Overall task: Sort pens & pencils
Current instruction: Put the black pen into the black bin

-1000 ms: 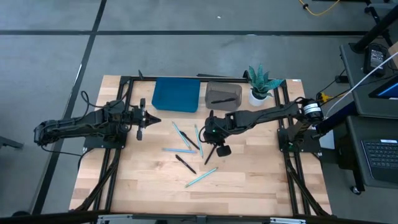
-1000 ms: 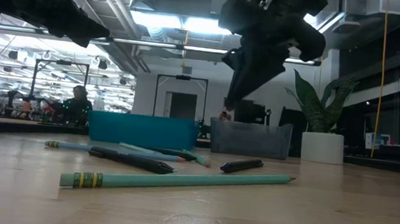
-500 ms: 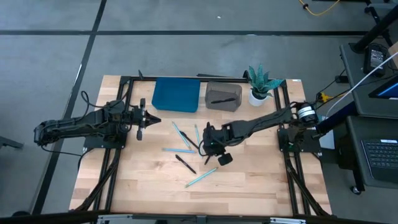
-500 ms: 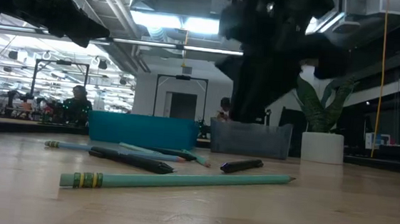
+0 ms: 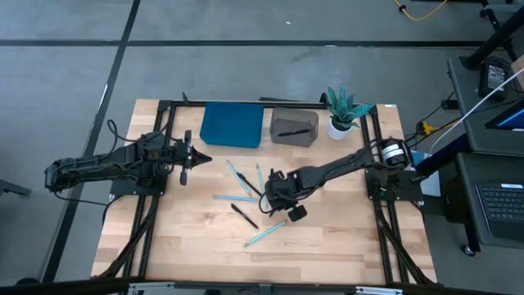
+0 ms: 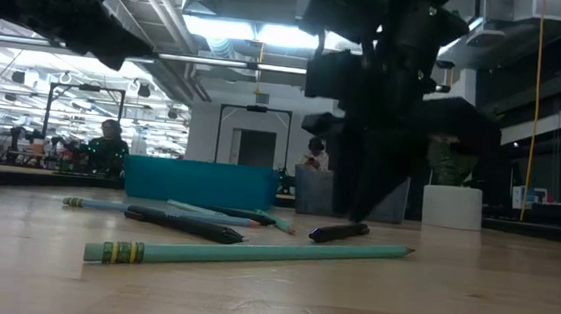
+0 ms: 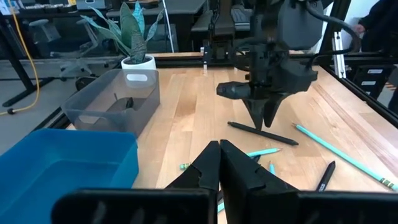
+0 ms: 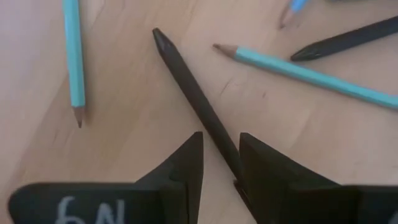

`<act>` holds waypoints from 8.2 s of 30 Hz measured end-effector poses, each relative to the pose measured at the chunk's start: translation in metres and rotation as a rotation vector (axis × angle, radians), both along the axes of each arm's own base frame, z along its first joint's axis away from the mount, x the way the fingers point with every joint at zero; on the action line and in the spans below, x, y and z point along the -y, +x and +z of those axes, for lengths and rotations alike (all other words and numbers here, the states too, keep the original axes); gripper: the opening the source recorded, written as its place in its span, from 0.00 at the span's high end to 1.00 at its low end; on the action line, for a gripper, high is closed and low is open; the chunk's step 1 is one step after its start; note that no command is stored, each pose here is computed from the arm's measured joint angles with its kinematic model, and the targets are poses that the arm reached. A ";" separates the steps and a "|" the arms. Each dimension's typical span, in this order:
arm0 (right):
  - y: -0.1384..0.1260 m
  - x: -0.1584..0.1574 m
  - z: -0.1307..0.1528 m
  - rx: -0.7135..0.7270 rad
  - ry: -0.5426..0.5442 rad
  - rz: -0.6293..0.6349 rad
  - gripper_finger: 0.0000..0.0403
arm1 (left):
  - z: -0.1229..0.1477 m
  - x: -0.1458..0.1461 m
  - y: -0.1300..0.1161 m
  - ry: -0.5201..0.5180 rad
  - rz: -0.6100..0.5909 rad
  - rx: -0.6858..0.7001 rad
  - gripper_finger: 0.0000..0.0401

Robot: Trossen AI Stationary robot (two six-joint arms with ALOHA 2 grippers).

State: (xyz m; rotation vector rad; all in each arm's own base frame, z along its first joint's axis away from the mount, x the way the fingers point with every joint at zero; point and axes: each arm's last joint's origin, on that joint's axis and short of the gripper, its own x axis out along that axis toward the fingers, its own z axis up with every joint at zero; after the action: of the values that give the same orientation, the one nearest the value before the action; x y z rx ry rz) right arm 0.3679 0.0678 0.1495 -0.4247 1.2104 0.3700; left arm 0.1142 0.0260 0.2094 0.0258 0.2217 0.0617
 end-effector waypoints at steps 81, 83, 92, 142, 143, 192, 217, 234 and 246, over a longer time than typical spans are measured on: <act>0.037 0.018 0.036 -0.065 0.085 -0.071 0.93 | -0.003 0.000 -0.001 0.026 -0.008 -0.035 0.98; 0.038 0.018 0.041 -0.066 0.080 -0.073 0.93 | -0.003 0.000 -0.001 0.027 -0.009 -0.035 0.99; 0.030 0.028 0.079 0.001 0.046 -0.107 0.93 | -0.004 0.000 -0.001 0.025 -0.009 -0.041 0.96; -0.074 0.093 0.158 0.629 0.080 -0.265 0.93 | -0.008 0.001 -0.002 0.037 -0.016 -0.085 0.99; -0.080 0.094 0.156 0.654 0.080 -0.267 0.93 | -0.008 0.001 -0.002 0.037 -0.016 -0.085 0.99; -0.163 0.172 0.055 1.220 -0.003 -0.595 0.93 | -0.007 0.000 -0.002 0.045 -0.008 -0.072 0.98; -0.121 0.229 0.057 0.636 0.046 -0.699 0.93 | -0.006 0.000 -0.002 0.067 -0.013 -0.073 0.99; -0.103 0.241 0.020 0.308 0.103 -0.698 0.93 | -0.006 0.000 -0.002 0.066 -0.013 -0.073 0.97; -0.083 0.255 0.017 0.248 0.118 -0.683 0.86 | -0.007 0.000 -0.002 0.065 -0.013 -0.073 0.97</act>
State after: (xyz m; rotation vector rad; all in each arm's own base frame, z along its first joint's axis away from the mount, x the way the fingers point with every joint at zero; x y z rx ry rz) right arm 0.2845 -0.1867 0.1666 0.0584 1.0136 -0.1958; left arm 0.1125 0.0259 0.2029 0.0946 0.2929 0.0549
